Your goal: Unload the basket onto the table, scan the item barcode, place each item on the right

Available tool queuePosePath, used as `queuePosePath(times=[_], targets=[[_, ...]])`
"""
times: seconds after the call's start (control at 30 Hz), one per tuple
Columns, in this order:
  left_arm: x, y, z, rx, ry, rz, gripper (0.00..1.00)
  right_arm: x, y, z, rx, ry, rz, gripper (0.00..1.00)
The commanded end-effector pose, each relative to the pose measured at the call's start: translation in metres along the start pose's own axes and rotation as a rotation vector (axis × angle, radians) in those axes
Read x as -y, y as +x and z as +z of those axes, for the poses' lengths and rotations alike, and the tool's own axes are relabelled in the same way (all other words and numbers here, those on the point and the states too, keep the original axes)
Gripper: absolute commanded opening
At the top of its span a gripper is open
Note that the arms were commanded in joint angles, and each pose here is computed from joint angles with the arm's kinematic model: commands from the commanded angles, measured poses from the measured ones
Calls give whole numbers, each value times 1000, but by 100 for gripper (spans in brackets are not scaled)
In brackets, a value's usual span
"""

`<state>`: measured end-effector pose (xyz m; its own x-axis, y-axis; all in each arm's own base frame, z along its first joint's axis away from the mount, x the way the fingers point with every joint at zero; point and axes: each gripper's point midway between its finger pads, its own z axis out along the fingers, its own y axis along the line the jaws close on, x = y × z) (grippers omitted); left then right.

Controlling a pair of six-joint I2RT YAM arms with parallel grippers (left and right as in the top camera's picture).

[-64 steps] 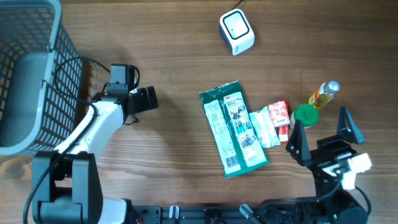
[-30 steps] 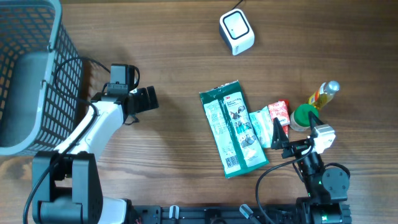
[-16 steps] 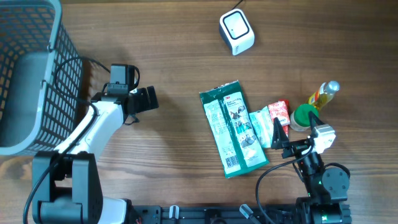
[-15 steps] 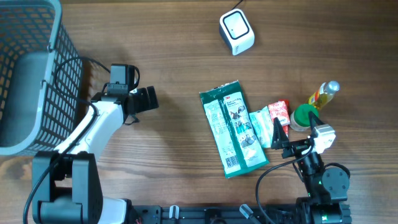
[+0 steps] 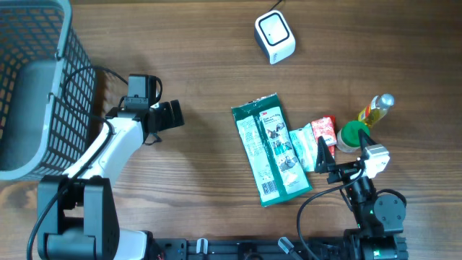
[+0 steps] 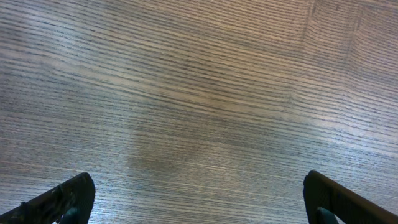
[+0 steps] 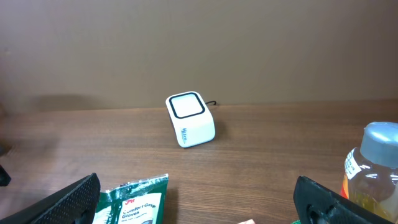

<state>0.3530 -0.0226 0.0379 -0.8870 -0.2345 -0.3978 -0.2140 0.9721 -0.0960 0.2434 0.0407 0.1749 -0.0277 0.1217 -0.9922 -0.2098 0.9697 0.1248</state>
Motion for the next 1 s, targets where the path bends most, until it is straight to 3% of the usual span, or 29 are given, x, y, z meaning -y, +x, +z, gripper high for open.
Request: queuePosePath(times=[0.0, 0.57, 0.97], targets=[[-1, -4, -4, 19, 2, -8, 100, 2, -3, -1, 13, 12, -22, 100], [0, -7, -9, 34, 7, -9, 100, 2, -3, -1, 13, 12, -21, 100], [11, -51, -100, 320, 98, -19, 100, 2, -3, -1, 13, 12, -22, 100]])
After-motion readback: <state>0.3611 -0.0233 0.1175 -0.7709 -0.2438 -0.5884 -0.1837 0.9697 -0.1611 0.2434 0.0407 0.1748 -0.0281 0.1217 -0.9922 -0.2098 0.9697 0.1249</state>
